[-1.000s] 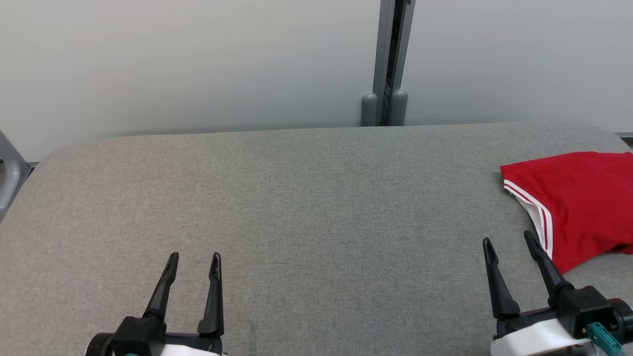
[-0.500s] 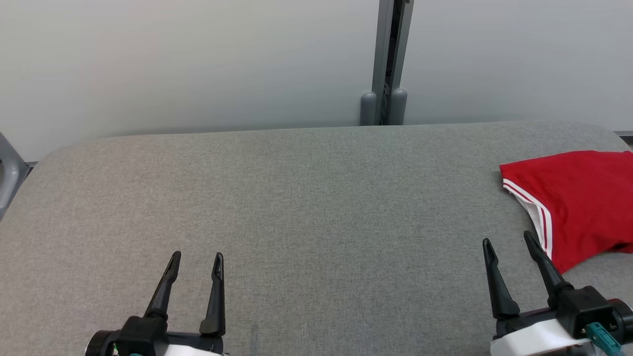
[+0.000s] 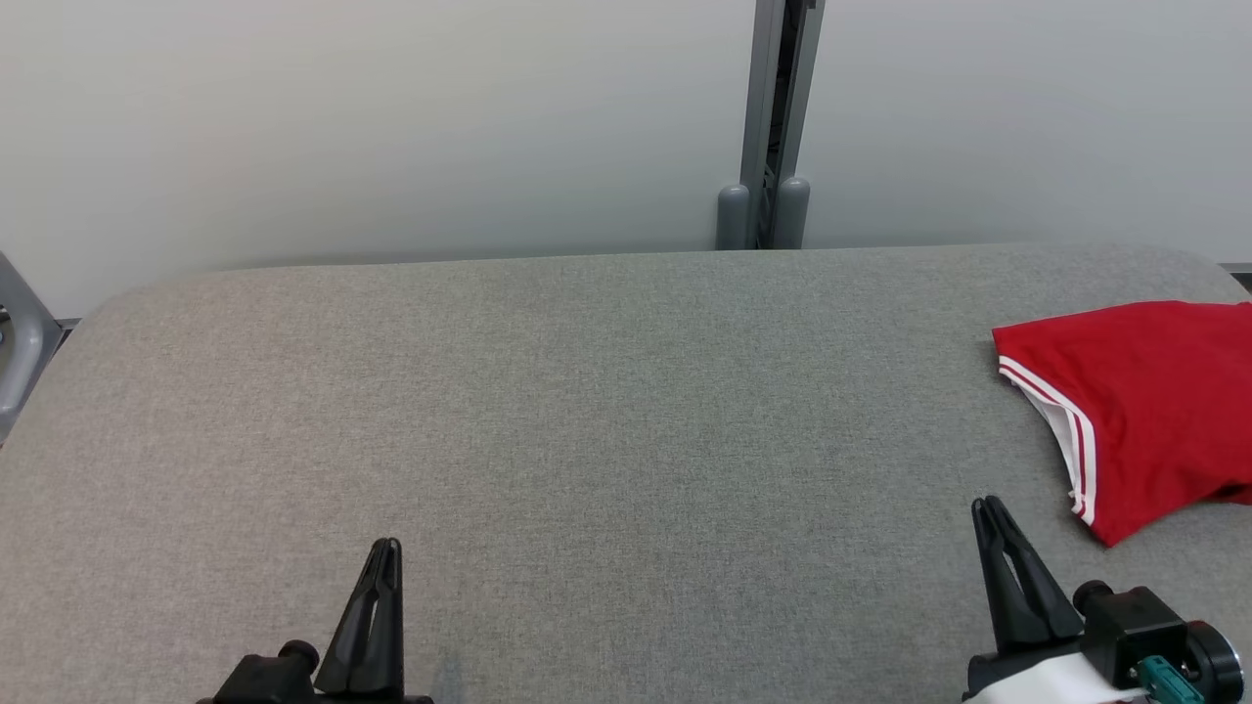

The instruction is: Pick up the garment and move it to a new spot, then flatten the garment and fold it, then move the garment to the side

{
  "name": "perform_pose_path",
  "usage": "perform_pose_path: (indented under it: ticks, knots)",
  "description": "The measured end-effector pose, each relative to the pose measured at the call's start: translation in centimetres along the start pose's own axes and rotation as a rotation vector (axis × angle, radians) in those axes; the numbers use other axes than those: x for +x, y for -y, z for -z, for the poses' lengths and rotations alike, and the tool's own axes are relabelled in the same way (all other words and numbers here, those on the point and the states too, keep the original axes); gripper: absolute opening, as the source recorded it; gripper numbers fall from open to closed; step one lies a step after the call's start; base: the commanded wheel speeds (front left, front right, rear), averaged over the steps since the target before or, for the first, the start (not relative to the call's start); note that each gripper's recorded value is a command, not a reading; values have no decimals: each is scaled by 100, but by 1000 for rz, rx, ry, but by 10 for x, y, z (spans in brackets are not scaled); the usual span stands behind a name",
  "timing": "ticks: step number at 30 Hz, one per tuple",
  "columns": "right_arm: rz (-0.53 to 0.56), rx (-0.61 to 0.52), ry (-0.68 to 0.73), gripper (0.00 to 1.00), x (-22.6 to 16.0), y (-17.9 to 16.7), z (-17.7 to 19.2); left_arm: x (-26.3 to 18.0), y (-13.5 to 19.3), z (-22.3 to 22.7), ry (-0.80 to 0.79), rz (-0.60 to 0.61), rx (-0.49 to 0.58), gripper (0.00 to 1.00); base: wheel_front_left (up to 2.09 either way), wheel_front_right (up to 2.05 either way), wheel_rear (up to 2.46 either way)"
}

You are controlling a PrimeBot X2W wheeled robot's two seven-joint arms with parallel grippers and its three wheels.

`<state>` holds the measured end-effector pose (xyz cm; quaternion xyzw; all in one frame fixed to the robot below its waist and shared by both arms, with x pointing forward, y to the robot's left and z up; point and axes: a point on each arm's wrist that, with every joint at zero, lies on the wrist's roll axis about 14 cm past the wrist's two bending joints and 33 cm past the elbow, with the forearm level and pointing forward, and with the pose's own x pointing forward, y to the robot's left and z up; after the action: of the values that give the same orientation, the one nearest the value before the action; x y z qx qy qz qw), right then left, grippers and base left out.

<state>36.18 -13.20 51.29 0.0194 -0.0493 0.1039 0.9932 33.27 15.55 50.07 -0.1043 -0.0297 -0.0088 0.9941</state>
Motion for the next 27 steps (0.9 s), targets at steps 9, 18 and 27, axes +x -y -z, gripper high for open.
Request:
perform_pose_path:
  ticks: [9, 18, 27]
  knots:
    - [67, 152, -56, 0, -6, 13, 15, -3, -5, 16, -65, -34, -131, 0, 0, 0, 0]
    - [134, 316, -65, 0, -4, 30, 17, 8, -8, 18, -85, -51, -283, 0, 0, 0, 0]
    - [188, 465, -67, 0, -2, 44, 18, 17, -9, 19, -100, -62, -421, 0, 0, 0, 0]
